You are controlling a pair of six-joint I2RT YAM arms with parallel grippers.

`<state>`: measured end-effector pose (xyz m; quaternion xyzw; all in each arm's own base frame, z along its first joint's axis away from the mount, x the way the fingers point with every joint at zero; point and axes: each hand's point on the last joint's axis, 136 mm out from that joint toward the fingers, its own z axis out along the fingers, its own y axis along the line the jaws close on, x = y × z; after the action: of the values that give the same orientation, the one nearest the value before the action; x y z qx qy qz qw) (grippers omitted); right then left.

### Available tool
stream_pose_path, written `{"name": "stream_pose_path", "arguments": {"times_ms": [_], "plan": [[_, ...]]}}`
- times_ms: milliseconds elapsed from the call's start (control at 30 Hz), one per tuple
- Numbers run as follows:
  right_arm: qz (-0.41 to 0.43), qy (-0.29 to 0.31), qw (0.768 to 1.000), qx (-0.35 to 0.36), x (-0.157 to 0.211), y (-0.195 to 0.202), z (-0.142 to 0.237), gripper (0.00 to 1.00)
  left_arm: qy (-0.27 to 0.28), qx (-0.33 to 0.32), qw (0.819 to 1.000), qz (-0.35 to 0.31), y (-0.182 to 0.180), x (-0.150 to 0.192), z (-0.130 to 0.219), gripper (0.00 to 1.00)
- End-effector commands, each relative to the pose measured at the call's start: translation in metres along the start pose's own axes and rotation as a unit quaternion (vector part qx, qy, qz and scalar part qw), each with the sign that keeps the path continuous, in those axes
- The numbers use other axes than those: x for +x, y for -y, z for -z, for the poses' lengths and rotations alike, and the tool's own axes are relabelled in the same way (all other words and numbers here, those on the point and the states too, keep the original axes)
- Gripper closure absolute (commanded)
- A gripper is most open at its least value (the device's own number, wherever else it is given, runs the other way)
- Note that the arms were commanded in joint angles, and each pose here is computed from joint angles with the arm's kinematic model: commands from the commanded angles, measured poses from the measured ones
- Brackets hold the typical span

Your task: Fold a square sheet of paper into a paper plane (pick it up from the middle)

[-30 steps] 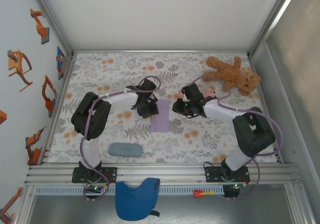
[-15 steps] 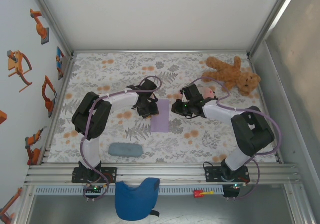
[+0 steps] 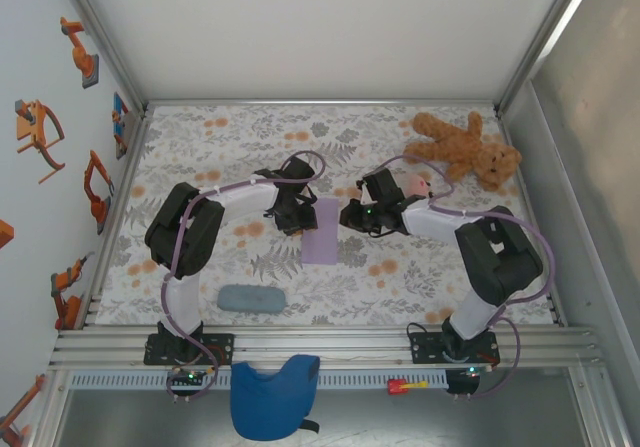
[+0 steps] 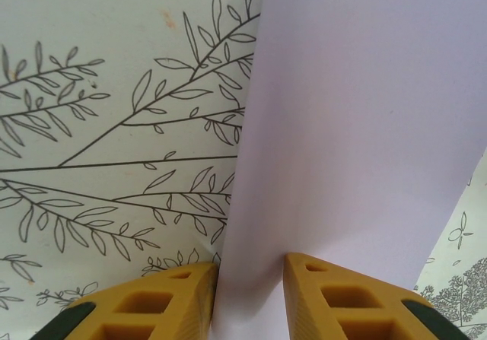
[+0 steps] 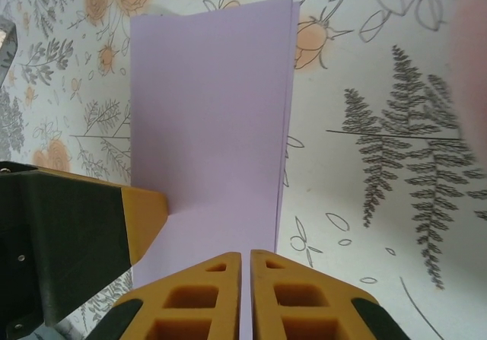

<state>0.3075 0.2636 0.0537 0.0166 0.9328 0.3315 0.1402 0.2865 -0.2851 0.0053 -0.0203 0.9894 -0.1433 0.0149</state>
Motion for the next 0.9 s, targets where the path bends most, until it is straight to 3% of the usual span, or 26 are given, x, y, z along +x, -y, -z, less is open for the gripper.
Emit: {"name": "stream_pose_path", "arguments": {"times_ms": [0, 533, 867], "plan": [[0.003, -0.015, 0.999, -0.029, 0.005, -0.005, -0.006, 0.90, -0.065, -0.067, 0.995, -0.021, -0.041, 0.038, -0.074, 0.69], [-0.020, -0.024, 0.999, -0.044, 0.008, -0.007, -0.021, 0.94, -0.063, -0.062, 0.995, -0.047, -0.040, 0.036, -0.074, 0.69], [0.013, 0.037, 0.999, -0.017, -0.011, -0.015, 0.015, 0.94, -0.052, -0.056, 0.994, -0.078, -0.035, 0.032, -0.066, 0.68]]}}
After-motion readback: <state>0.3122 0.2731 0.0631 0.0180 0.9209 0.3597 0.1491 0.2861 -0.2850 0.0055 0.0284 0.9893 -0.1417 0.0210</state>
